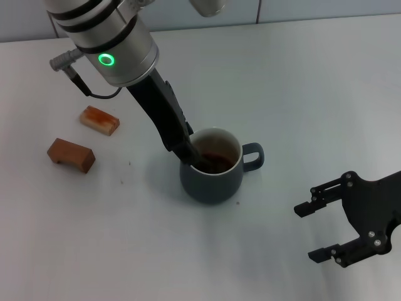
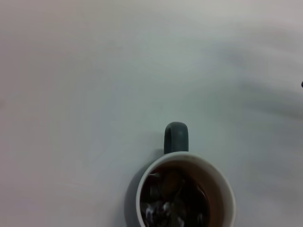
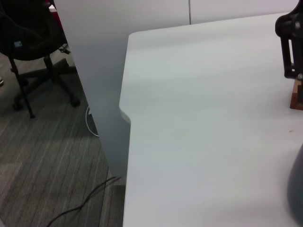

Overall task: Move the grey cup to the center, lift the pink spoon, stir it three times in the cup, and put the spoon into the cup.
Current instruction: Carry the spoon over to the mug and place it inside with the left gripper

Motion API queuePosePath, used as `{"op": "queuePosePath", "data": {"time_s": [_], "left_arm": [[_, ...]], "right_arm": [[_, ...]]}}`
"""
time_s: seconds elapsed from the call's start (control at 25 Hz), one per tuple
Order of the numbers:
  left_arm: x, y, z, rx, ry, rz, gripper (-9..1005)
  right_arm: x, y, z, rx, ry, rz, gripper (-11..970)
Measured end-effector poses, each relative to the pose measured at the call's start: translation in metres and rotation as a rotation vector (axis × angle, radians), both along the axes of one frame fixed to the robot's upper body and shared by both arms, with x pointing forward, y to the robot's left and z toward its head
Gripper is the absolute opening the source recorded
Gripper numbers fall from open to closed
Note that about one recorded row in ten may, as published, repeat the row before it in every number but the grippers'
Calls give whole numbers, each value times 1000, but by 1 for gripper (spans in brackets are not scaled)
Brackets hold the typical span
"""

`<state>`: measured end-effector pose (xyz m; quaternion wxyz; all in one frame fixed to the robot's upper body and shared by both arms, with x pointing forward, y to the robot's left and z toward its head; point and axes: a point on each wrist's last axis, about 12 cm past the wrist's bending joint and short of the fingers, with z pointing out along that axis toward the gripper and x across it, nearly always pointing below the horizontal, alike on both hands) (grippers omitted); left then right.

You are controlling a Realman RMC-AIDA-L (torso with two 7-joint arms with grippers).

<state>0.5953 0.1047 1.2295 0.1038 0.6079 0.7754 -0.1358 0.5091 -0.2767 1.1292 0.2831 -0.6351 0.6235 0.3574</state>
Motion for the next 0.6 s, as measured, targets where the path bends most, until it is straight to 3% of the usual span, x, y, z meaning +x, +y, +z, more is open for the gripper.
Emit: {"op": "queuePosePath", "data": {"time_s": [0.44, 0.6], "left_arm": [[-2, -3, 12, -23, -39, -22, 712], [-2, -1, 22, -74, -70, -12, 802]], "right_arm": [[3, 0, 2, -3, -11, -2, 695], [4, 0, 3, -3, -15, -3, 695]]}}
